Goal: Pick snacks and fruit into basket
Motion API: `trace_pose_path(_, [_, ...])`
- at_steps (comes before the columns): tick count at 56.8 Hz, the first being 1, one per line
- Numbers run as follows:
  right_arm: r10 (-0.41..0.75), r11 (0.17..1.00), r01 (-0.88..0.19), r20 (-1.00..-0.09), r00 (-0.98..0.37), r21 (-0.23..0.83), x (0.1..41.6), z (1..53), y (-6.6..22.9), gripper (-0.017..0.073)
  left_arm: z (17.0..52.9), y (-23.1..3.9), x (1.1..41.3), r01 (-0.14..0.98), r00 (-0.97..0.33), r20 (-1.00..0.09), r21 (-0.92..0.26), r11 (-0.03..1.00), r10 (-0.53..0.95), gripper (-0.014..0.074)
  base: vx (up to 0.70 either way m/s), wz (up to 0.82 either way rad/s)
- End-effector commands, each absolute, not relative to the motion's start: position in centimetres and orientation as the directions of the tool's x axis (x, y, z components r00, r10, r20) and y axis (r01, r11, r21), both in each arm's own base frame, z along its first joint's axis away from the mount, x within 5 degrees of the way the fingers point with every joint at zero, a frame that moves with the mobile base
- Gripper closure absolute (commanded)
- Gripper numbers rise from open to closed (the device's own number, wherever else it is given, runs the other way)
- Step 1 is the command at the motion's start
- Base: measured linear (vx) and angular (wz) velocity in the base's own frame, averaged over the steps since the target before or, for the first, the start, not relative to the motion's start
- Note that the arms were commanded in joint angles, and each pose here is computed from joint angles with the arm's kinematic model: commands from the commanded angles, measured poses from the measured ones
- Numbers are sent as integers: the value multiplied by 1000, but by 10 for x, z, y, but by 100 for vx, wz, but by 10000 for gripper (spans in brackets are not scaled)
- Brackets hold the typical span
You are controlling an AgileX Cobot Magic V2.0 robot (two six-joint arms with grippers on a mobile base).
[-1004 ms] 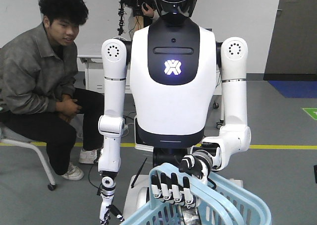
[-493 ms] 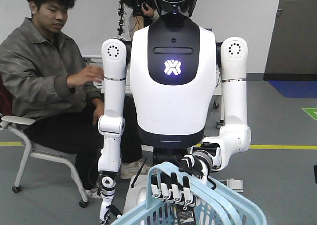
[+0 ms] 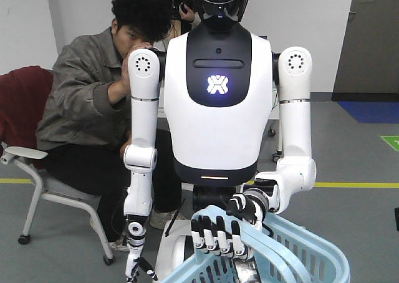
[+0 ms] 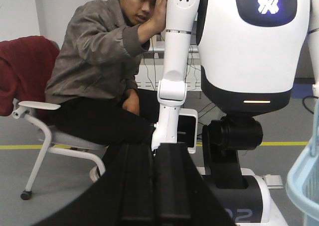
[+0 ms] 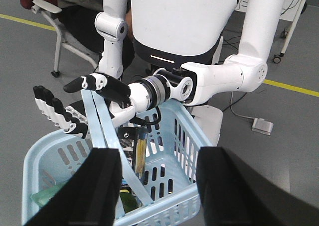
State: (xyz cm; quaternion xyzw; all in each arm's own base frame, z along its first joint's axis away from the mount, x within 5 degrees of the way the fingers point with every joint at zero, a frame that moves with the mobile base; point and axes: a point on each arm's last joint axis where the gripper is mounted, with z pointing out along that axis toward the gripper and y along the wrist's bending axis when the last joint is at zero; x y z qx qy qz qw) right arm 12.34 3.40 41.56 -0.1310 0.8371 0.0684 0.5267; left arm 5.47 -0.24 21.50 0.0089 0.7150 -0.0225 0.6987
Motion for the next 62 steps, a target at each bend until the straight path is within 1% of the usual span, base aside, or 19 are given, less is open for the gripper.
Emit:
trace_pose_path(1, [-127, 960, -279, -938, -322, -34, 124, 430, 33, 160, 218, -2, 53, 43, 117, -992, -31, 999, -36, 601, 0, 0])
trace_pose_path(4, [-127, 960, -279, -937, -325, -34, 124, 430, 33, 160, 216, -2, 54, 45, 119, -991, -49, 998, -54, 601, 0, 0])
trace_pose_path(36, [-128, 960, -280, -936, -328, -34, 124, 430, 33, 160, 216, -2, 54, 44, 106, -993, -44, 998, -48, 601, 0, 0])
trace_pose_path(45, [-183, 963, -250, -931, -317, -104, 121, 430, 27, 179, 216, -2, 54, 44, 106, -993, -44, 998, -48, 601, 0, 0])
trace_pose_path(47, [-198, 963, -239, -930, -309, -125, 117, 429, 25, 197, 216, -2, 54, 44, 106, -993, -44, 998, -48, 601, 0, 0])
trace_pose_path(50, [-190, 967, -220, -944, -270, -132, 110, 426, 21, 238, 216, -2, 54, 44, 106, -993, -44, 998, -48, 601, 0, 0])
trace_pose_path(55, [-120, 984, -150, -984, -135, -99, 90, 410, 12, 381, 216, -2, 54, 44, 106, -993, -44, 998, -48, 601, 0, 0])
trace_pose_path(59, [-111, 990, -96, -993, -44, -107, 81, 383, 7, 487, 216, -2, 54, 44, 106, -993, -44, 998, -48, 601, 0, 0])
trace_pose_path(60, [-108, 992, -74, -994, -8, -107, 75, 375, 5, 529, 216, -2, 54, 44, 106, -993, -44, 998, -48, 601, 0, 0])
trace_pose_path(61, [-109, 992, -66, -994, -14, -107, 75, 365, 4, 549, 216, -2, 54, 44, 106, -993, -44, 998, -48, 601, 0, 0])
trace_pose_path(62, [-107, 993, -50, -994, 8, -107, 71, 360, 3, 576, 216, -2, 54, 44, 106, -993, -44, 998, -48, 601, 0, 0])
